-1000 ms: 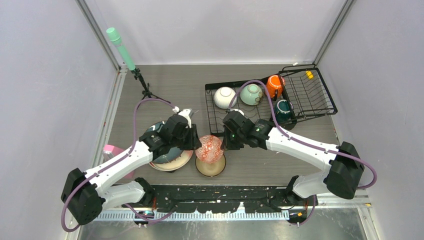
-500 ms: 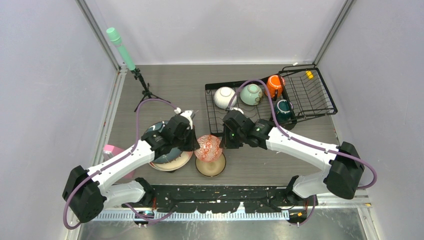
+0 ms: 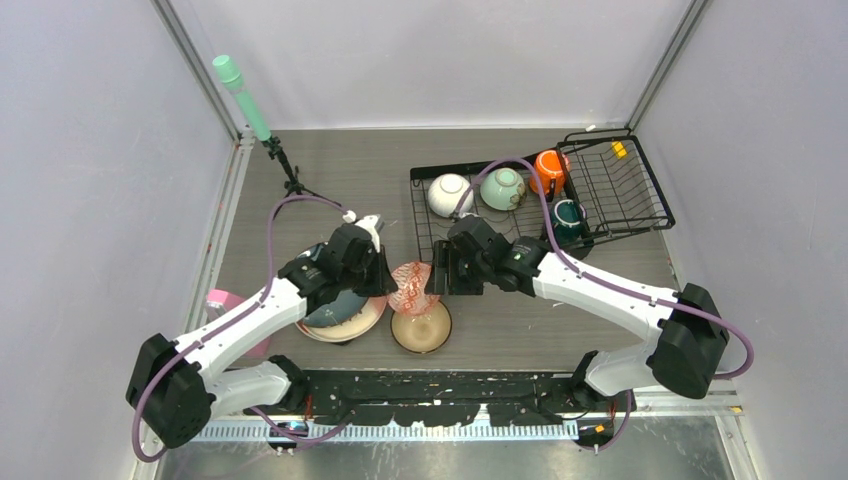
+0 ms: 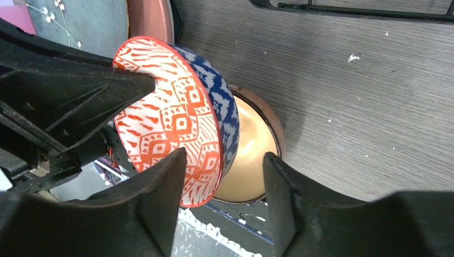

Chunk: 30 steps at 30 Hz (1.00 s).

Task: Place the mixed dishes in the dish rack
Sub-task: Pick up the bowl from the corner of the board.

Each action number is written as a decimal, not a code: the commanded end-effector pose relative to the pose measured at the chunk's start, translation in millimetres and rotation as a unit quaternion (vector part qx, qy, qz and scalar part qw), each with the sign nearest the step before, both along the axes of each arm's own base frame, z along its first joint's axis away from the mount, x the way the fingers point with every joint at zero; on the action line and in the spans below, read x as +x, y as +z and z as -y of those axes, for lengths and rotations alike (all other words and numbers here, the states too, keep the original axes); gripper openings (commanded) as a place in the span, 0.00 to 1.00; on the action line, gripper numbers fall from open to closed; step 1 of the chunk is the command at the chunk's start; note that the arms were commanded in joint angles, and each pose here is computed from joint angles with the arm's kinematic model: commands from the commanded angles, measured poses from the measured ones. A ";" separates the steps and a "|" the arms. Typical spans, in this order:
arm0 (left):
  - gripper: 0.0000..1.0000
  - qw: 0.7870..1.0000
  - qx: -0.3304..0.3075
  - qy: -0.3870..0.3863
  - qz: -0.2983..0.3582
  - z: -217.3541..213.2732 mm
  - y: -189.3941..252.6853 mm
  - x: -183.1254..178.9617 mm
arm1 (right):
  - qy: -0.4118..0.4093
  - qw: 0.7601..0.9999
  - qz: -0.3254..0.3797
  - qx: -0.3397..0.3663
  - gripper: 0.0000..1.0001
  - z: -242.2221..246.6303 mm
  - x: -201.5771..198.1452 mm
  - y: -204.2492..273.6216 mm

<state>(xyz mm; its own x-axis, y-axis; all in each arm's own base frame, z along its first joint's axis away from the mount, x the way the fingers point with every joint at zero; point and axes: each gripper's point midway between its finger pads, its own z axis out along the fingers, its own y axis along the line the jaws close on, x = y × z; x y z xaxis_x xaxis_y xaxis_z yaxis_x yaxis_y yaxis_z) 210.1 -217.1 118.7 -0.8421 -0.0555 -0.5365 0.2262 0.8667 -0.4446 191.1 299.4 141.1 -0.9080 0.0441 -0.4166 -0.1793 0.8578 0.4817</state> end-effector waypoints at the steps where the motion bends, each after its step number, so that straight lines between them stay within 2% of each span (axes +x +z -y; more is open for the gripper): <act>1: 0.00 0.997 -0.063 -0.004 0.035 11.5 27.8 12.9 | 0.000 0.999 0.009 0.046 0.66 -9.9 6.9 24.0; 5: 0.00 0.996 -0.087 0.003 0.031 7.3 30.6 17.0 | 0.006 0.995 -0.001 0.102 0.73 -15.1 7.0 35.8; 13: 0.00 0.988 -0.151 -0.005 0.037 8.1 48.7 21.1 | -0.024 0.974 -0.042 0.220 0.75 -13.5 20.2 55.1; 21: 0.00 0.973 -0.229 -0.017 0.033 9.3 69.5 29.3 | -0.027 0.961 -0.040 0.271 0.75 -15.0 26.5 71.2; 30: 0.00 0.967 -0.253 -0.023 0.030 12.6 76.9 34.5 | -0.021 0.943 -0.042 0.331 0.75 -21.4 28.5 88.0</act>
